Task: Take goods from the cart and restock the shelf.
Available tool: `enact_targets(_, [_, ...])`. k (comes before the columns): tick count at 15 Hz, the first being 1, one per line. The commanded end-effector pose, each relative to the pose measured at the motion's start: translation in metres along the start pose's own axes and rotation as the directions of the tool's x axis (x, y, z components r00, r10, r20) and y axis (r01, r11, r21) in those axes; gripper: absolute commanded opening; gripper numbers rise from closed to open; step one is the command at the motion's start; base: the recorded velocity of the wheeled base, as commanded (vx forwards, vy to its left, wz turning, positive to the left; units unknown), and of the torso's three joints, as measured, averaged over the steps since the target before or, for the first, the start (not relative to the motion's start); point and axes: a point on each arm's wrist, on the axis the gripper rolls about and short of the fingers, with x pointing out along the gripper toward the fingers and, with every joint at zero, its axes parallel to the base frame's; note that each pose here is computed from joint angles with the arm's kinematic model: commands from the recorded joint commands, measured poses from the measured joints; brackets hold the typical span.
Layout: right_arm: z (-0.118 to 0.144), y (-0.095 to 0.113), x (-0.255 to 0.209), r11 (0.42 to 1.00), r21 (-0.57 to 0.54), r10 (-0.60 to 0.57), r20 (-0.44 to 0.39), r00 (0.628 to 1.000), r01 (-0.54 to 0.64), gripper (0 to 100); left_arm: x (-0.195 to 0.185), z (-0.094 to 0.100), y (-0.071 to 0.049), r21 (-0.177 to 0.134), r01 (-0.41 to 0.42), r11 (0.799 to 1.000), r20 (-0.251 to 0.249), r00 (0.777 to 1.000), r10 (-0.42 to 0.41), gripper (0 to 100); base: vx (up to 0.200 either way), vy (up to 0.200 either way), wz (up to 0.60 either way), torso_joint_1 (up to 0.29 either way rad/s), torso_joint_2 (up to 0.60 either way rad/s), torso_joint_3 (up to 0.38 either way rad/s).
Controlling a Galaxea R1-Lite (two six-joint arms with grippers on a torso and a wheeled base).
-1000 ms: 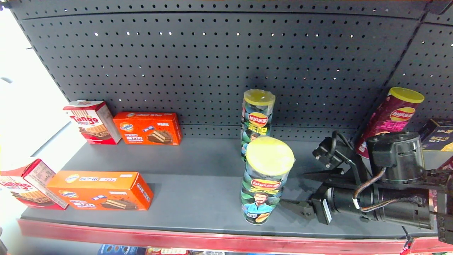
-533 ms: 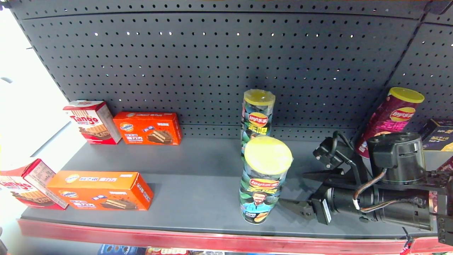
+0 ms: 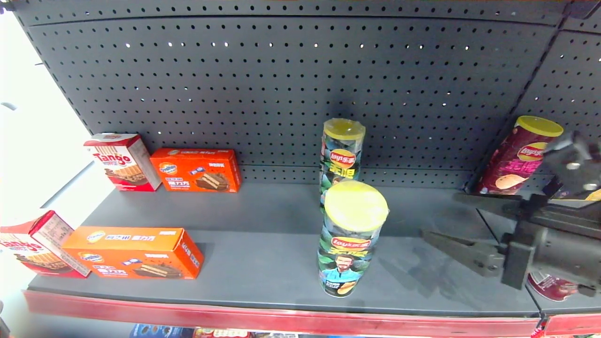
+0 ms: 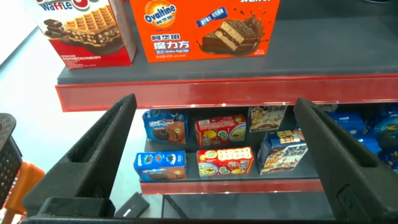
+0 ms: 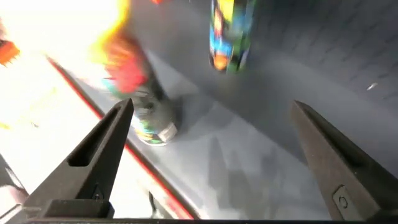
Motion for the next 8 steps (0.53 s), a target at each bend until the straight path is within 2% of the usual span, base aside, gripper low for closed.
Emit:
enact_targets(1, [-0.017, 0.012, -0.086, 1.0, -0.015, 0.009, 0.158, 0.987, -0.006, 100, 0.0, 0.0, 0.0, -0.001, 0.0, 1.0, -0.002, 1.0, 0.0, 100, 0.0, 0.0, 0.0, 0.0, 0.0, 0.0])
enact_targets(2, [-0.03, 0.014, -0.097, 1.0, -0.013, 0.009, 0.16, 0.987, -0.007, 100, 0.0, 0.0, 0.0, 0.001, 0.0, 1.0, -0.002, 1.0, 0.0, 100, 0.0, 0.0, 0.0, 0.0, 0.0, 0.0])
enact_targets(3, [-0.067, 0.018, -0.122, 1.0, -0.013, 0.007, 0.158, 0.987, -0.005, 100, 0.0, 0.0, 0.0, -0.001, 0.0, 1.0, -0.002, 1.0, 0.0, 100, 0.0, 0.0, 0.0, 0.0, 0.0, 0.0])
enact_targets(4, [-0.086, 0.021, -0.133, 1.0, -0.013, 0.009, 0.157, 0.988, -0.007, 100, 0.0, 0.0, 0.0, 0.001, 0.0, 1.0, -0.002, 1.0, 0.0, 100, 0.0, 0.0, 0.0, 0.0, 0.0, 0.0])
enact_targets(6, [-0.116, 0.025, -0.152, 1.0, -0.006, 0.005, 0.167, 0.986, -0.004, 100, 0.0, 0.0, 0.0, -0.001, 0.0, 1.0, -0.002, 1.0, 0.0, 100, 0.0, 0.0, 0.0, 0.0, 0.0, 0.0])
enact_targets(8, [-0.138, 0.027, -0.166, 0.999, 0.043, -0.004, 0.144, 0.99, -0.002, 100, 0.0, 0.0, 0.0, -0.001, 0.0, 1.0, -0.002, 1.0, 0.0, 100, 0.0, 0.0, 0.0, 0.0, 0.0, 0.0])
